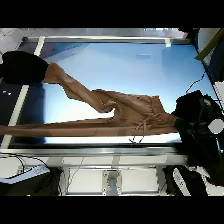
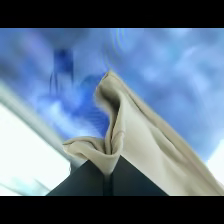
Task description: Fold the clothes and pants, and hang the long-sleeved shirts on hangers.
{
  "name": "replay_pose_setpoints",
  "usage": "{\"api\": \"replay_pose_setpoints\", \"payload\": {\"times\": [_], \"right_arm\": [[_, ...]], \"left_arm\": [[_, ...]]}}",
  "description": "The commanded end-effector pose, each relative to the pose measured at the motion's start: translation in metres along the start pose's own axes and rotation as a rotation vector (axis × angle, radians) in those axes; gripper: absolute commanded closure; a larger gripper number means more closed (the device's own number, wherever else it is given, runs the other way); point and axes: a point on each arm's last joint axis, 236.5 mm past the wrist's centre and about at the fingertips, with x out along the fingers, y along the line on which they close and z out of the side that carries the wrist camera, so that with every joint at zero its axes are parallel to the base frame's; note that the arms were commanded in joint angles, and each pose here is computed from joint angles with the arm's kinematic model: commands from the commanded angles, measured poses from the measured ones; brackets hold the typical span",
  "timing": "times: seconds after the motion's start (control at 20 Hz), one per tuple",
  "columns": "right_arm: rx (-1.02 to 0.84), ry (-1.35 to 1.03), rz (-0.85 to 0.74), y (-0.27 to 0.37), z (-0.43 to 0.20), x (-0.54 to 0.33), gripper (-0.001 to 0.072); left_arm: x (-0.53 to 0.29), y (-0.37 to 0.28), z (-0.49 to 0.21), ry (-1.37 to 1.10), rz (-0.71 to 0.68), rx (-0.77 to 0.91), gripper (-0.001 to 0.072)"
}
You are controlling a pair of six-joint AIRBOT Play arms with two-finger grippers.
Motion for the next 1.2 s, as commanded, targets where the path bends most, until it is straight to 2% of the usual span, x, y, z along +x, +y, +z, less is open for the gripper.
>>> {"api": "replay_pose_setpoints", "payload": {"times": [0.0, 0.05, 0.1, 0.3, 0.35, 0.45, 0.5, 0.55, 0.6, 0.8, 0.9, 1.0, 1.1, 1.15], "right_arm": [[0.005, 0.121, -0.003, -0.002, -0.031, 0.006, 0.0599], [0.012, 0.137, 0.020, 0.004, -0.035, 0.006, 0.0319], [0.021, 0.150, 0.050, 0.011, -0.037, 0.004, 0.0177], [0.019, 0.125, 0.120, 0.031, -0.024, -0.022, 0.0167], [0.010, 0.066, 0.127, 0.034, -0.007, -0.037, 0.0167], [0.013, -0.168, 0.190, 0.051, 0.051, -0.069, 0.0172], [0.028, -0.277, 0.250, 0.065, 0.079, -0.083, 0.0236], [0.042, -0.341, 0.318, 0.080, 0.101, -0.090, 0.0331], [0.042, -0.354, 0.386, 0.096, 0.113, -0.088, 0.0336], [0.042, -0.164, 0.643, 0.154, 0.128, -0.037, 0.0335], [0.009, -0.115, 0.681, 0.168, 0.134, -0.016, 0.0335], [-0.064, -0.102, 0.682, 0.180, 0.136, -0.006, 0.0335], [-0.132, -0.122, 0.687, 0.193, 0.139, -0.006, 0.0334], [-0.166, -0.135, 0.688, 0.197, 0.139, -0.009, 0.0334]], "left_arm": [[0.017, 0.019, -0.029, 0.087, 0.008, -0.053, 0.0529], [0.019, 0.012, -0.027, 0.085, -0.013, -0.057, 0.0264], [0.019, 0.005, -0.025, 0.077, -0.041, -0.068, 0.0122], [0.010, -0.022, -0.006, 0.014, -0.152, -0.118, 0.0116], [0.003, -0.028, 0.005, -0.016, -0.179, -0.126, 0.0116], [-0.015, -0.066, 0.039, -0.124, -0.337, -0.181, 0.0116], [-0.028, -0.098, 0.061, -0.209, -0.455, -0.172, 0.0116], [-0.039, -0.132, 0.080, -0.286, -0.550, -0.135, 0.0116], [-0.043, -0.163, 0.090, -0.330, -0.593, -0.095, 0.0116], [-0.002, -0.298, 0.067, -0.270, -0.564, 0.217, 0.0116], [0.014, -0.356, 0.067, -0.279, -0.547, 0.249, 0.0116], [0.031, -0.409, 0.059, -0.272, -0.542, 0.351, 0.0116], [0.065, -0.429, 0.053, -0.214, -0.451, 0.349, 0.0116], [0.086, -0.420, 0.051, -0.168, -0.361, 0.322, 0.0116]]}}
